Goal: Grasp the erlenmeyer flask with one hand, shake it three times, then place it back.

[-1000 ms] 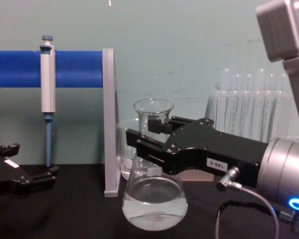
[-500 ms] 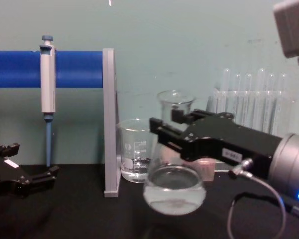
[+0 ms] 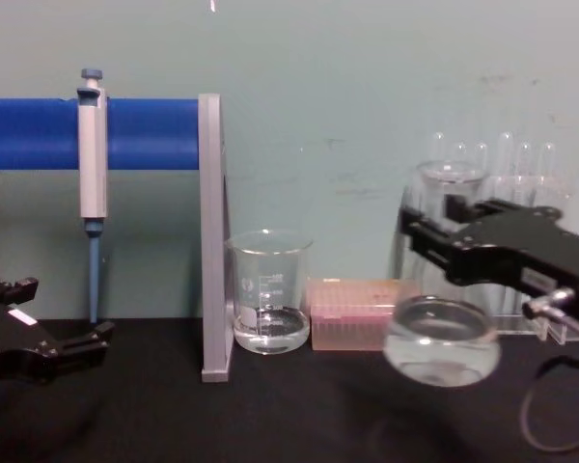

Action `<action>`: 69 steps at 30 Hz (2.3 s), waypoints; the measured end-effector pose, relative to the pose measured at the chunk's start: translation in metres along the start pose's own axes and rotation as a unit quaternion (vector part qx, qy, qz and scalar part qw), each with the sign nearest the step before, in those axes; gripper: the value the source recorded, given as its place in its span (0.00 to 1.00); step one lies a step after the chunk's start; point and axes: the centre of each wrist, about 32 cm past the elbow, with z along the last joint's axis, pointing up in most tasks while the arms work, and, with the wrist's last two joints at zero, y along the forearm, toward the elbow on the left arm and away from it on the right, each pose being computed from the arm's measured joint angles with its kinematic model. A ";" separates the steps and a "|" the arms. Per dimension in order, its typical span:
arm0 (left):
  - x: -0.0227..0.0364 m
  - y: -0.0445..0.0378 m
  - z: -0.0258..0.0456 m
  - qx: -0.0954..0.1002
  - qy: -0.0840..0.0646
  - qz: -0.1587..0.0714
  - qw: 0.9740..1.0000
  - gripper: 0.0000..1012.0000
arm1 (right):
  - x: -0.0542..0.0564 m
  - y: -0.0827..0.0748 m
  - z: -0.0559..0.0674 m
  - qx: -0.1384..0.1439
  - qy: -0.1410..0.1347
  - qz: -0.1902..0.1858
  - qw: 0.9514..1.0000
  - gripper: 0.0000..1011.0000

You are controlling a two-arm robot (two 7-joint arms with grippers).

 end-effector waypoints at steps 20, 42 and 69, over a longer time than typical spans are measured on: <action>0.0000 0.0000 0.0000 0.000 0.000 0.000 1.000 0.99 | 0.010 -0.016 0.000 -0.015 -0.005 -0.079 0.997 0.45; 0.0000 0.0000 0.0000 0.000 0.000 0.000 1.000 0.99 | 0.000 0.011 0.002 -0.003 -0.008 0.062 0.998 0.45; 0.0000 0.0000 0.0000 0.000 0.000 0.000 1.000 0.99 | -0.012 0.035 -0.001 0.006 0.017 0.150 0.988 0.45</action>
